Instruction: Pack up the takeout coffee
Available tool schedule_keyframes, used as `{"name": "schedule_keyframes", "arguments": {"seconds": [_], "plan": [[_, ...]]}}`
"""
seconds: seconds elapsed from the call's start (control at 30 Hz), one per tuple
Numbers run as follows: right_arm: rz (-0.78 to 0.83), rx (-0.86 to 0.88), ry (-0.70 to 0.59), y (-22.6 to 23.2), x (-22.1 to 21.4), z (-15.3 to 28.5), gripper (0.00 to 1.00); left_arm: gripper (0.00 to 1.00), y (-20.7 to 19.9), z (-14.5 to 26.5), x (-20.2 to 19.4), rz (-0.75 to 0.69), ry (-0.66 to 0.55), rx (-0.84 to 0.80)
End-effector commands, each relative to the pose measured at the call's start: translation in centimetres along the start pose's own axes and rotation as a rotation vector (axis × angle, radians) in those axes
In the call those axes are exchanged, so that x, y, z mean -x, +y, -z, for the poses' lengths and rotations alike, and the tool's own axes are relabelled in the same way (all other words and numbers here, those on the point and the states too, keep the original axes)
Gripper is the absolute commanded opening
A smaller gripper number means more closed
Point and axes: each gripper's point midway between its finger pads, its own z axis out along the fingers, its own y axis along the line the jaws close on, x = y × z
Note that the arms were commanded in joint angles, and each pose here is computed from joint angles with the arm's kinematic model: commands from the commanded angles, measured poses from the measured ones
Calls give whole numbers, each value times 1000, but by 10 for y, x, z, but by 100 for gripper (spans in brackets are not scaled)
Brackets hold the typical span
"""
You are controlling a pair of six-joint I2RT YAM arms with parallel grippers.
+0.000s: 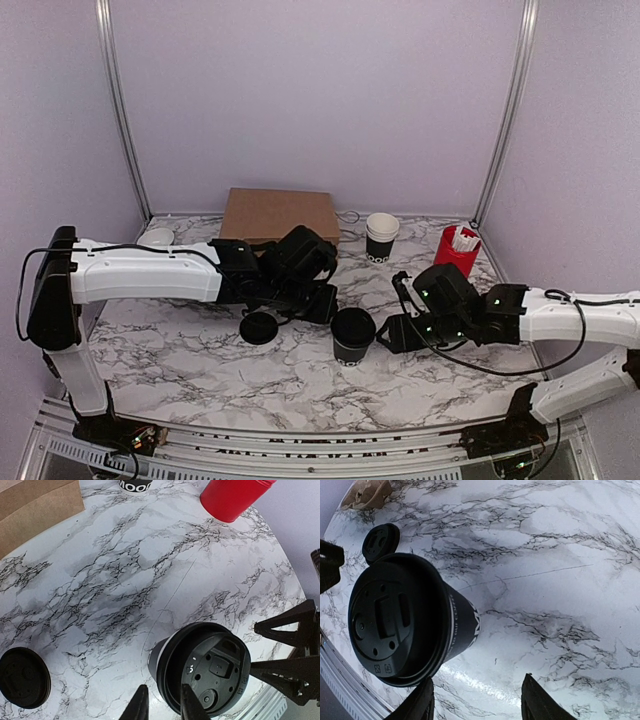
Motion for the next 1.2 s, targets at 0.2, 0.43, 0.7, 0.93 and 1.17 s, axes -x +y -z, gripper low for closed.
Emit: {"name": "schedule_keyframes", "arguments": {"seconds": [0.2,0.43,0.7,0.93,1.17], "plan": [[-2,19,-52,-15,44,-23,57,23,6,10,3,15,-26,8],[46,32,-33,-3,63,-47,57,23,12,18,2,18,-43,23],[109,109,21,23,76,-84,57,26,26,31,3,22,-76,64],[166,113,65,36,89,-118,58,31,37,35,0,14,-76,101],[174,-64,-13,11,121,-85,63,38,59,34,-2,-15,-53,163]]}}
